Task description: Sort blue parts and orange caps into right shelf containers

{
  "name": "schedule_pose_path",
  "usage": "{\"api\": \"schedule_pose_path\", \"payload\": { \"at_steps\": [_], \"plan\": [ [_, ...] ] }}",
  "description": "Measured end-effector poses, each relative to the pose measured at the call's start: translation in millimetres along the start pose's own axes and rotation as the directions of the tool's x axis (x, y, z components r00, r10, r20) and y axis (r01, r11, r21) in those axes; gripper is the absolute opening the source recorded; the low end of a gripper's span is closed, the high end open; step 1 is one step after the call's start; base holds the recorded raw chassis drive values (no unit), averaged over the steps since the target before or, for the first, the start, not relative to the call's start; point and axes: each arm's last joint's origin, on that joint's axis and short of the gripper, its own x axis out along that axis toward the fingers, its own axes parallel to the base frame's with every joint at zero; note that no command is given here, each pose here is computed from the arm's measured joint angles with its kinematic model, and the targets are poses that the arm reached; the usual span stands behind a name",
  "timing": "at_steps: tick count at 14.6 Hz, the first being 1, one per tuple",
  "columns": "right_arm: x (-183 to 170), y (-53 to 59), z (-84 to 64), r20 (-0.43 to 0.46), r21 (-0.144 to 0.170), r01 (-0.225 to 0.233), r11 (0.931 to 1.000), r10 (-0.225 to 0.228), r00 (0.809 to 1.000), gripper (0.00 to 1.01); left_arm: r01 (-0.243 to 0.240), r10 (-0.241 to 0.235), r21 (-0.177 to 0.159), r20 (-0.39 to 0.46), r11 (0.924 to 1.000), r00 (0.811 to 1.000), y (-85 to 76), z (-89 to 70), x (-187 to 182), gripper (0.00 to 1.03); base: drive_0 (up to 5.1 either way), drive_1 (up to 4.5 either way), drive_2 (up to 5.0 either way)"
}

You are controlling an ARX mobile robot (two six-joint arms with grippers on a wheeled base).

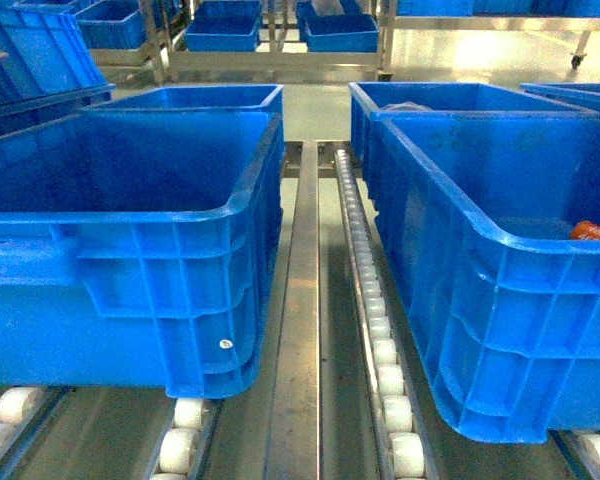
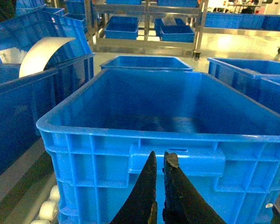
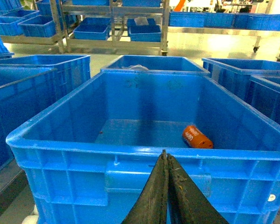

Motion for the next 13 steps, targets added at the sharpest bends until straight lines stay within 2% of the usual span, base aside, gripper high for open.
{"api": "schedule_pose_path", "payload": {
  "at_steps": [13],
  "plan": [
    [-27.4, 0.0, 3.6, 0.013, 0.000, 0.000, 1.0000, 0.000, 1.000, 0.03, 0.000, 0.000, 0.000, 0.020, 1.0000, 1.000, 0.0, 5.7, -29.9, 0.02, 0.0, 0.00, 0.0]
  ]
}}
